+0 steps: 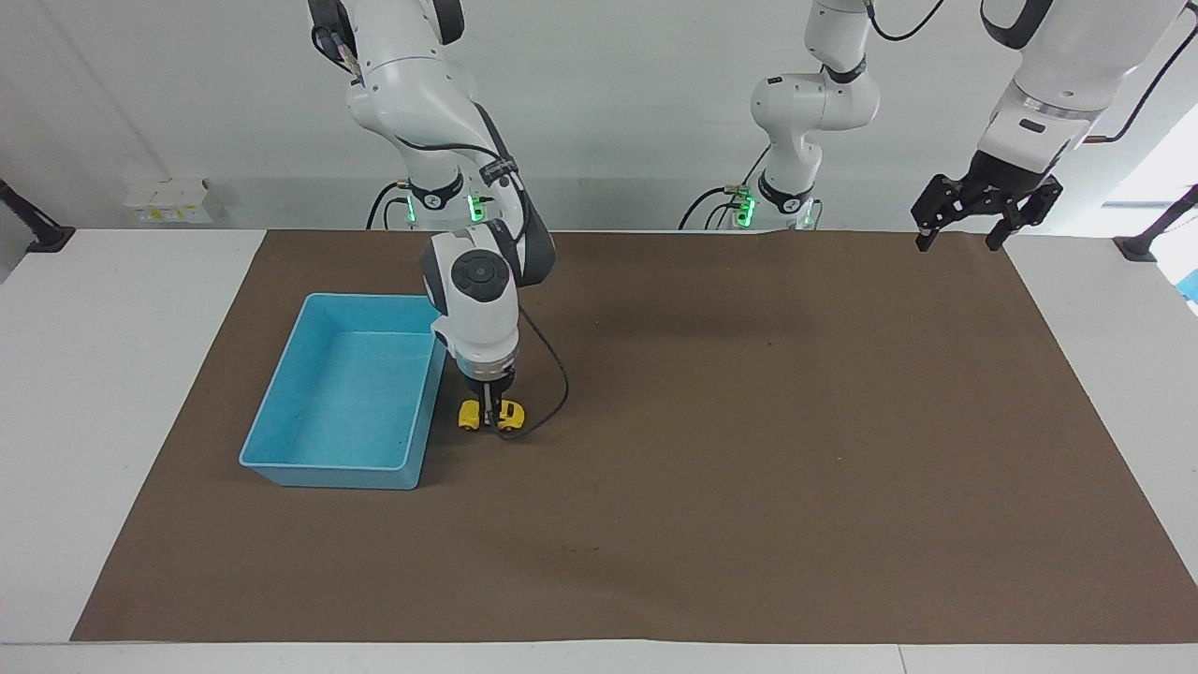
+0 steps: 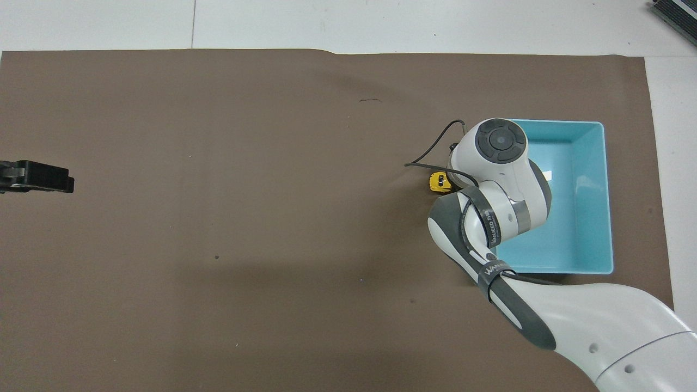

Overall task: Wind up and store yellow beetle car
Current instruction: 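Lower the right gripper onto the yellow car and close it, then lift the yellow car with the right gripper and carry it over the bin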

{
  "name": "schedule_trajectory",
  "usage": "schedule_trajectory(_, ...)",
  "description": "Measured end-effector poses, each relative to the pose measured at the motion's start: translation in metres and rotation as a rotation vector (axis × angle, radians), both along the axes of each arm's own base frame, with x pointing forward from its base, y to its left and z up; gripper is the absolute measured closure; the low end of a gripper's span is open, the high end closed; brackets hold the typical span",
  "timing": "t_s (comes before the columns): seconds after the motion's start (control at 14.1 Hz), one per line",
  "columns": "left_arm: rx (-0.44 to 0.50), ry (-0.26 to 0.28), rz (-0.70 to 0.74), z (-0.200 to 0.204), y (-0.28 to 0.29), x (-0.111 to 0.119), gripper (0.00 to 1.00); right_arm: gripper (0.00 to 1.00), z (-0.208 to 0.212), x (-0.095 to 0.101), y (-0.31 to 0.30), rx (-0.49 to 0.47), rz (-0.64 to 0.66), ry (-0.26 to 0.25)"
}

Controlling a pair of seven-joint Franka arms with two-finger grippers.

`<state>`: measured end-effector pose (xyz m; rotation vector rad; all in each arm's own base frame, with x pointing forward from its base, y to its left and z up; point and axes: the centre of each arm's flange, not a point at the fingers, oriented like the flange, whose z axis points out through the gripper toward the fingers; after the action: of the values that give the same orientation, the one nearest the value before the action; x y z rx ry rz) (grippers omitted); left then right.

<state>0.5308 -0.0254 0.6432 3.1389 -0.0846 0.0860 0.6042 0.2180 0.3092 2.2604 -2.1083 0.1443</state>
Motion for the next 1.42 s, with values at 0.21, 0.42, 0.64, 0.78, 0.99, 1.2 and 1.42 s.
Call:
schedule_trajectory(0.21, 0.000, 0.000, 0.000, 0.000, 0.000, 0.000, 0.00, 0.53, 0.011, -0.005, 0.024, 0.011, 0.038, -0.019)
schedule_trajectory(0.42, 0.000, 0.000, 0.000, 0.000, 0.000, 0.000, 0.00, 0.53, 0.039, -0.006, 0.034, 0.044, 0.041, -0.055)
schedule_trajectory(0.64, 0.000, 0.000, 0.000, 0.000, 0.000, 0.000, 0.00, 0.53, 0.075, -0.003, 0.027, 0.105, 0.053, -0.088)
schedule_trajectory(0.78, 0.000, 0.000, 0.000, 0.000, 0.000, 0.000, 0.00, 0.53, 0.096, -0.001, 0.014, 0.118, 0.088, -0.104)
schedule_trajectory(0.99, 0.000, 0.000, 0.000, 0.000, 0.000, 0.000, 0.00, 0.53, 0.120, 0.000, 0.002, 0.115, 0.134, -0.123)
schedule_trajectory(1.2, 0.000, 0.000, 0.000, 0.000, 0.000, 0.000, 0.00, 0.53, 0.149, 0.001, -0.003, 0.104, 0.180, -0.115)
schedule_trajectory(1.42, 0.000, 0.000, 0.000, 0.000, 0.000, 0.000, 0.00, 0.53, 0.176, 0.005, 0.000, 0.124, 0.199, -0.127)
